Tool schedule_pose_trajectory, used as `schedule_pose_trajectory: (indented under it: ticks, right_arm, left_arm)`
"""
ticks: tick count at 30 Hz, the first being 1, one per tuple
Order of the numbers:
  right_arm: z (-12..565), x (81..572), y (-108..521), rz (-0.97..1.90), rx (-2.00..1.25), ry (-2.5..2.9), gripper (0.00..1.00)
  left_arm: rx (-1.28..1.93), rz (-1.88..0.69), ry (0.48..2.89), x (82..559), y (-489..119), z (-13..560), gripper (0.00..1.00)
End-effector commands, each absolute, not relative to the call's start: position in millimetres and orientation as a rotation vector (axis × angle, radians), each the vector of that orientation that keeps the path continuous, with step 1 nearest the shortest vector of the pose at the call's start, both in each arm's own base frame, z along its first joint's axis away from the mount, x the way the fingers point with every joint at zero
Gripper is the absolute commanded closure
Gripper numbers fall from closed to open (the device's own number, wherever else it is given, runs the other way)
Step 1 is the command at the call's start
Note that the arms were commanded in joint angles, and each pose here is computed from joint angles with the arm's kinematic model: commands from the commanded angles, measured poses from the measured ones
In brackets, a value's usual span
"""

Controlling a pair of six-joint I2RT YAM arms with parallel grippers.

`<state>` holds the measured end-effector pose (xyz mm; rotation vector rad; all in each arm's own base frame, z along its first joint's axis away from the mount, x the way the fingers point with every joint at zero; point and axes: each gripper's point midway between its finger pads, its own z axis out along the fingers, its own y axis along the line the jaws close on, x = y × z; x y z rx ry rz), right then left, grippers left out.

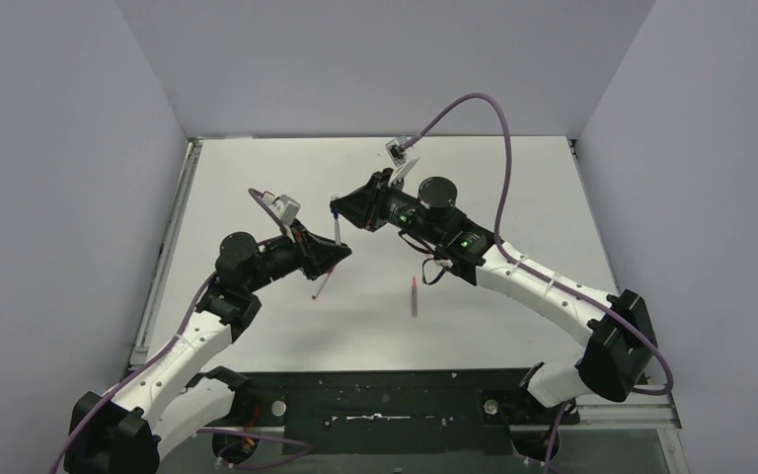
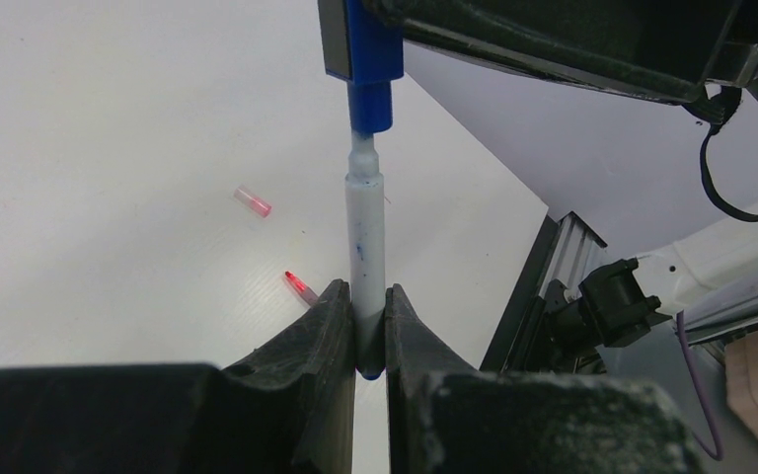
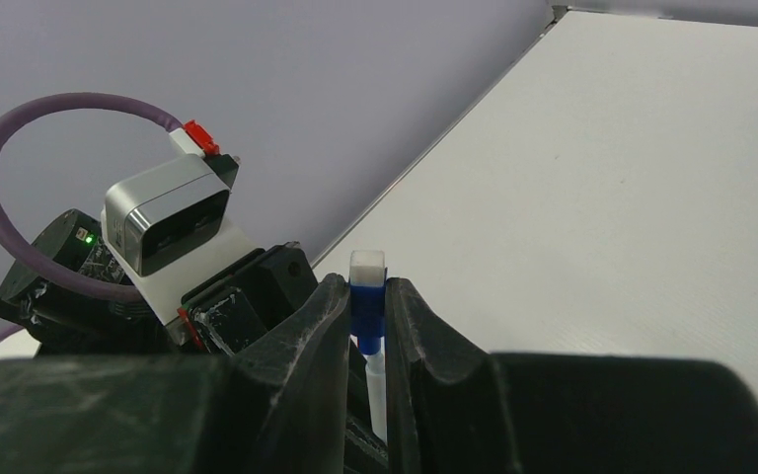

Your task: Insert the pens into the pen caps

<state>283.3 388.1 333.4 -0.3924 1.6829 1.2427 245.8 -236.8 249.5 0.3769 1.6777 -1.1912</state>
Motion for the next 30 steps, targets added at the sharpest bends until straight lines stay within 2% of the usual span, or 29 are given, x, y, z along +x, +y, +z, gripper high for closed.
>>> schedule_pose_trajectory:
  ticks: [1,8,30]
  right_arm:
    - [366.5,267.1,379.4,1.284,-0.425,1.582,1.00]
    - [374.4,270.6,383.0,1.282,-0.435,1.569,1.00]
    - [340.0,274.0,390.7,1.225,-0.494,1.694,1.00]
  left_arm:
    - [0.372,-1.161,1.597,256.0,-230.7,279.2,1.00]
    - [0.367,-1.167,1.596,254.5,-230.5,277.7,1.00]
    - [0.473,-1.058,1.651,258.5,-225.8,276.3,1.00]
